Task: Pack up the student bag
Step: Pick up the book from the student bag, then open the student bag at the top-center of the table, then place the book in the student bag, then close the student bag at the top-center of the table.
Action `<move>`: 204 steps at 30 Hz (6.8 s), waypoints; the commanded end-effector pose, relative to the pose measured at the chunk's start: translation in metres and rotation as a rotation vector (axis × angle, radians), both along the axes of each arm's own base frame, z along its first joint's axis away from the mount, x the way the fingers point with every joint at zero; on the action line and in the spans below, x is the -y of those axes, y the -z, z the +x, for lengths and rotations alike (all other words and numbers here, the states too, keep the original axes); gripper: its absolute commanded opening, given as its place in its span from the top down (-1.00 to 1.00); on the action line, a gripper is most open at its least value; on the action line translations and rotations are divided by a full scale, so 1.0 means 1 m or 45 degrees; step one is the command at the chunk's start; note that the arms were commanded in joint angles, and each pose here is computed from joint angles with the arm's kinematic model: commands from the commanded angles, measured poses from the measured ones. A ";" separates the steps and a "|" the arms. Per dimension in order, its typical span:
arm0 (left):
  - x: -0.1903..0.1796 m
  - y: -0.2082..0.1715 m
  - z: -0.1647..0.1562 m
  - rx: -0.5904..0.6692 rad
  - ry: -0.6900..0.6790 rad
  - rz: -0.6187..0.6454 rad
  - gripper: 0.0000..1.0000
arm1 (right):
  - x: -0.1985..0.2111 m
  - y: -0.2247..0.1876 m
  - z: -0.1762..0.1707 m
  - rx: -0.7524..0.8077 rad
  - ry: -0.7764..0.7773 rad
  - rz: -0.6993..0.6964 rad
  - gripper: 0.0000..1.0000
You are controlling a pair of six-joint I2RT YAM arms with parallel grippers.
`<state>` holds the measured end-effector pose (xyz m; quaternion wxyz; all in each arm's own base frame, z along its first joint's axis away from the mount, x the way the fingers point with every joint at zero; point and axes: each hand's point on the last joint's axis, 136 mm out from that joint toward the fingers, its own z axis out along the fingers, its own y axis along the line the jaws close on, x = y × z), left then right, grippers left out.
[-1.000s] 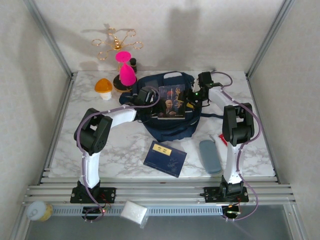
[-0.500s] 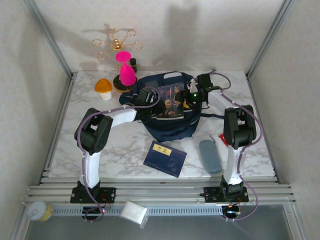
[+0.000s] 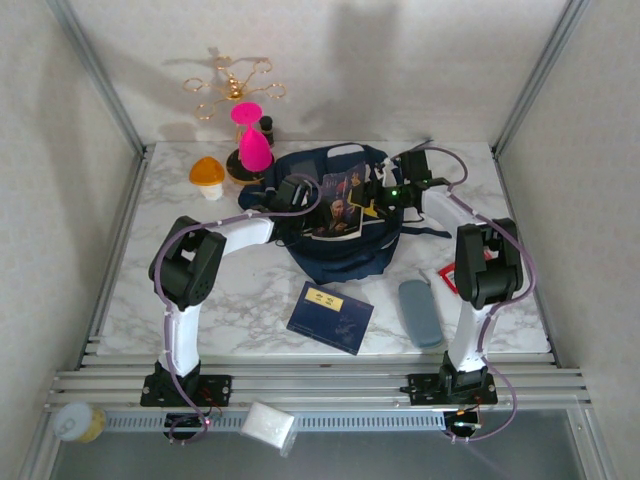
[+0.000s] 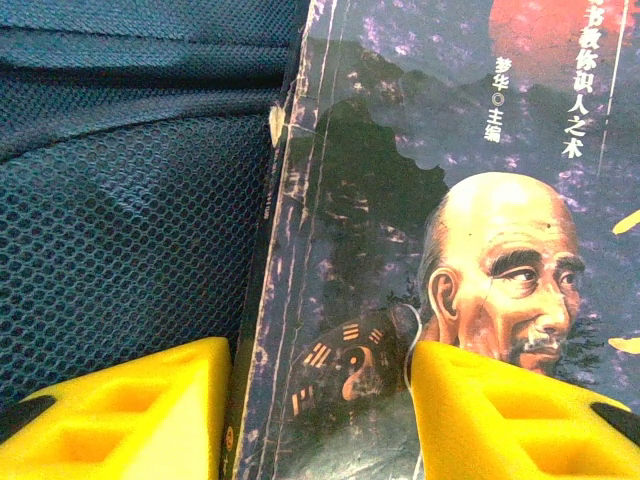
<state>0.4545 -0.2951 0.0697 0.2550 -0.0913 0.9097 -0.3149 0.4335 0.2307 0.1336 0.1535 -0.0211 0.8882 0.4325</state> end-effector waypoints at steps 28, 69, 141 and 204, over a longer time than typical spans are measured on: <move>0.038 -0.123 -0.083 0.435 0.506 0.309 -0.27 | 0.129 -0.111 -0.006 0.164 0.451 0.211 1.00; 0.118 -0.057 -0.058 0.431 0.807 0.738 1.00 | 0.233 -0.095 -0.044 0.155 0.877 0.191 1.00; 0.086 -0.306 -0.027 1.070 0.423 0.740 1.00 | 0.010 0.091 -0.075 -0.022 0.051 -0.512 0.54; 0.069 -0.208 -0.114 0.444 0.253 0.012 0.12 | 0.058 -0.042 -0.196 0.135 0.169 -0.398 0.36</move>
